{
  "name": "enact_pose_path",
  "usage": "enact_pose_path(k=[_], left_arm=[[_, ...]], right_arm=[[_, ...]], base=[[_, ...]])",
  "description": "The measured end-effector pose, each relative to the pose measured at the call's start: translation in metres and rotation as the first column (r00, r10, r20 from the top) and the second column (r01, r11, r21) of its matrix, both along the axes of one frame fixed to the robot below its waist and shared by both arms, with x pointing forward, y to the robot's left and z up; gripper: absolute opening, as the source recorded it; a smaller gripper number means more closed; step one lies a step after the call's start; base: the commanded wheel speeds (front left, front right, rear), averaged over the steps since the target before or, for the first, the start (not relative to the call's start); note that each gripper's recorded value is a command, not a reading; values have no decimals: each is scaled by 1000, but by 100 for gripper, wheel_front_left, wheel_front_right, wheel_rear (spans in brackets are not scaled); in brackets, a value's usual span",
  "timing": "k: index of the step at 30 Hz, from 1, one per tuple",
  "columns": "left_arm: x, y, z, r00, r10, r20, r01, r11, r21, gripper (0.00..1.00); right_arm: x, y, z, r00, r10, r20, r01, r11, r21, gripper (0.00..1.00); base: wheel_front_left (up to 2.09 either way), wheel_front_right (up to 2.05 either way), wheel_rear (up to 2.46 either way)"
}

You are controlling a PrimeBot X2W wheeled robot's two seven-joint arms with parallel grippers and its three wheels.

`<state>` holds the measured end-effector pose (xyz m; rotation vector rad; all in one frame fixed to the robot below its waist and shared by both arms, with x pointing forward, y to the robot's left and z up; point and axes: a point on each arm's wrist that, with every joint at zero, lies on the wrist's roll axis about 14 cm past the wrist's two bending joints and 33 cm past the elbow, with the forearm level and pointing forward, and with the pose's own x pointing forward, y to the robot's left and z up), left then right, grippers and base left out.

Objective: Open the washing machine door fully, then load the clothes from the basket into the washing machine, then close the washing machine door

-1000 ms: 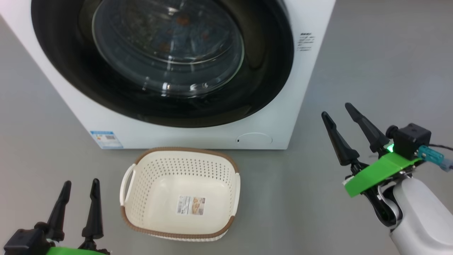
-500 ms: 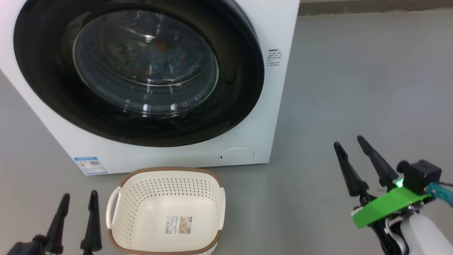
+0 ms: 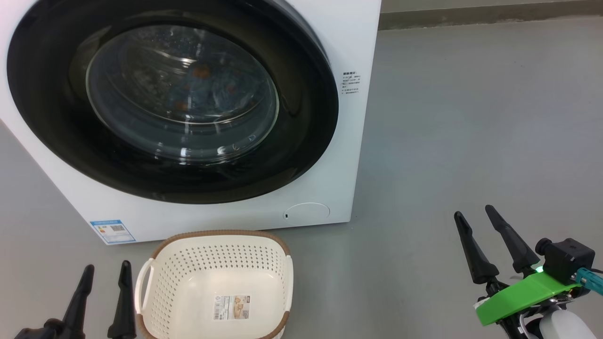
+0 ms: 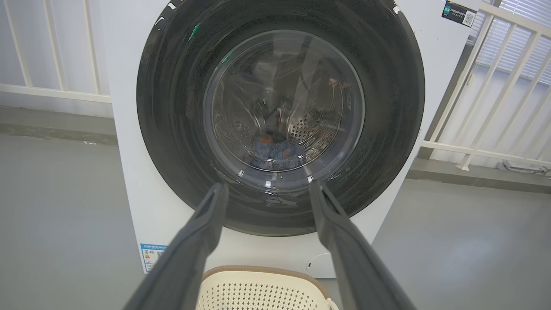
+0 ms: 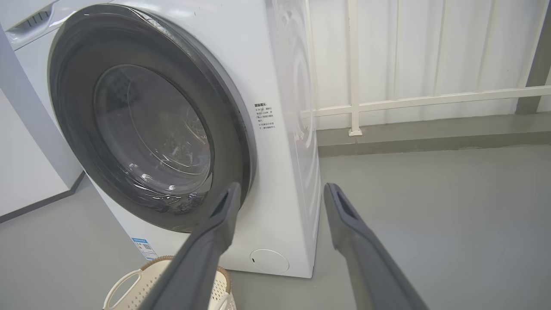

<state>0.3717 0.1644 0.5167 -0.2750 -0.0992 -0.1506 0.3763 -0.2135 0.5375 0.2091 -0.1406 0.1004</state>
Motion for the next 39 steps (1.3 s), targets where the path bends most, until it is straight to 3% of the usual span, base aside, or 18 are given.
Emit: enact_pose_path(k=[39], left_arm=[[-2,1,-2,1000,10,-5,-9,1000,15,100]], right_arm=[[3,0,5,1000,-3,18,3,1000,-8,100]], base=[[0,0,0]])
